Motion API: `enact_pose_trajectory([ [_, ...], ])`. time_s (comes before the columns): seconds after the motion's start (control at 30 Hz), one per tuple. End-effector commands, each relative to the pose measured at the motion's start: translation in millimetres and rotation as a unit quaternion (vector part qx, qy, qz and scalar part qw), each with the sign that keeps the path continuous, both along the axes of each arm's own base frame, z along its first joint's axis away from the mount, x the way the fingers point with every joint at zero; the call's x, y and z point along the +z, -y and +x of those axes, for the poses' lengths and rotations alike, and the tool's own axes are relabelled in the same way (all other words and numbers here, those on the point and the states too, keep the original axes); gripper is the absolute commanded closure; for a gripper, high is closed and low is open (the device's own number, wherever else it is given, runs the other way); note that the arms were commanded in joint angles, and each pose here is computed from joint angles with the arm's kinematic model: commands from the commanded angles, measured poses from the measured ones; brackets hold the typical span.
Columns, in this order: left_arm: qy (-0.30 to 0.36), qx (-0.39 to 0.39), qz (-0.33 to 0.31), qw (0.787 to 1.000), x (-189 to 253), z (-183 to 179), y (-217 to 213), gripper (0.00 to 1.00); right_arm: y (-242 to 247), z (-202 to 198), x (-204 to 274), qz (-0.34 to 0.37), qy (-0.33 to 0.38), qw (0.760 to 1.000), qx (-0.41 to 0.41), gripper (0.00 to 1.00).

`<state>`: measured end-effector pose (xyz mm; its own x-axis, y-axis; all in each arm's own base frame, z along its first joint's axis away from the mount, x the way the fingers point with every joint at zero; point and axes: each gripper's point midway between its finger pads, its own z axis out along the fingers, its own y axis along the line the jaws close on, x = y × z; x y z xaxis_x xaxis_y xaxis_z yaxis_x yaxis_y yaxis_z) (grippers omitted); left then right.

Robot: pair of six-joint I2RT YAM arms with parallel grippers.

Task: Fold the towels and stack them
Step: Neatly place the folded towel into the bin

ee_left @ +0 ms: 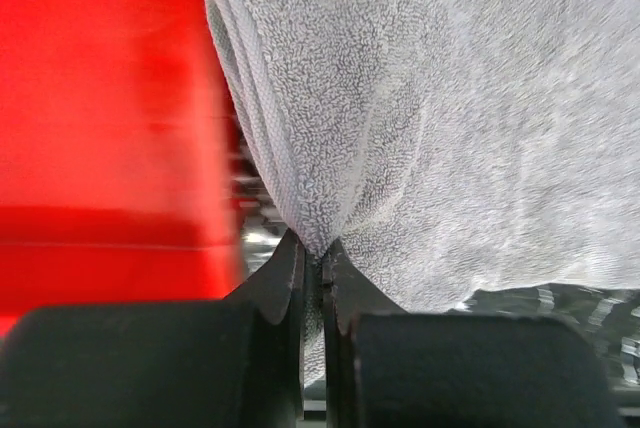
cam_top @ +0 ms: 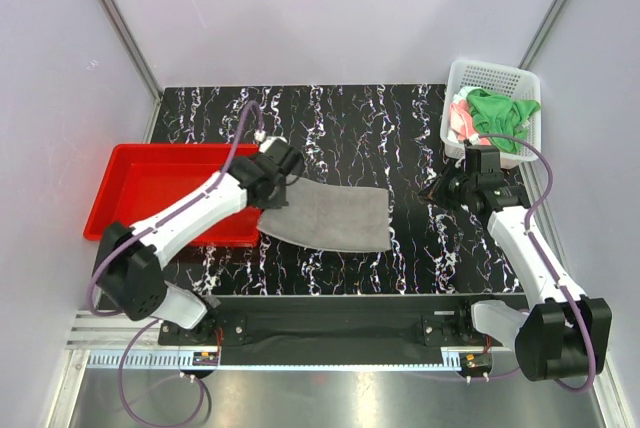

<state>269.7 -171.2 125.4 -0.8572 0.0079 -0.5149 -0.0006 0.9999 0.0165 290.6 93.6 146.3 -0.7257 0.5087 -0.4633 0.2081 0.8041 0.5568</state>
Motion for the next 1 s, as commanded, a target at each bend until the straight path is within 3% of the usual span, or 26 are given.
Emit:
enact_pose_trajectory([
  [0.0, 0.018, 0.013, 0.074, 0.997, 30.6, 7.0, -60.9, 1.00, -7.7, 10.0, 28.0, 0.014, 0.043, 0.999, 0.025, 0.98],
  [0.13, -0.008, 0.078, 0.080, 0.994, 32.6, 19.3, -120.5, 1.00, -9.3, 12.4, 29.4, 0.012, 0.048, 0.998, 0.035, 0.98],
  [0.43, -0.004, 0.184, 0.177, 0.967, 44.6, 33.8, -220.4, 1.00, -15.4, 13.1, 24.4, 0.023, 0.054, 0.997, 0.053, 0.99],
  [0.67, -0.024, 0.231, 0.218, 0.948, 37.5, 39.0, -264.9, 1.00, -15.5, 20.0, 34.0, 0.022, 0.072, 0.996, 0.055, 0.98],
  [0.8, -0.029, 0.261, 0.203, 0.943, 17.0, 40.6, -284.1, 1.00, -9.6, 29.9, 42.4, -0.003, 0.090, 0.994, 0.054, 0.98],
  [0.97, -0.028, 0.294, 0.247, 0.923, 3.4, 49.4, -314.0, 1.00, 1.7, 39.2, 52.9, -0.040, 0.096, 0.994, 0.043, 0.98],
])
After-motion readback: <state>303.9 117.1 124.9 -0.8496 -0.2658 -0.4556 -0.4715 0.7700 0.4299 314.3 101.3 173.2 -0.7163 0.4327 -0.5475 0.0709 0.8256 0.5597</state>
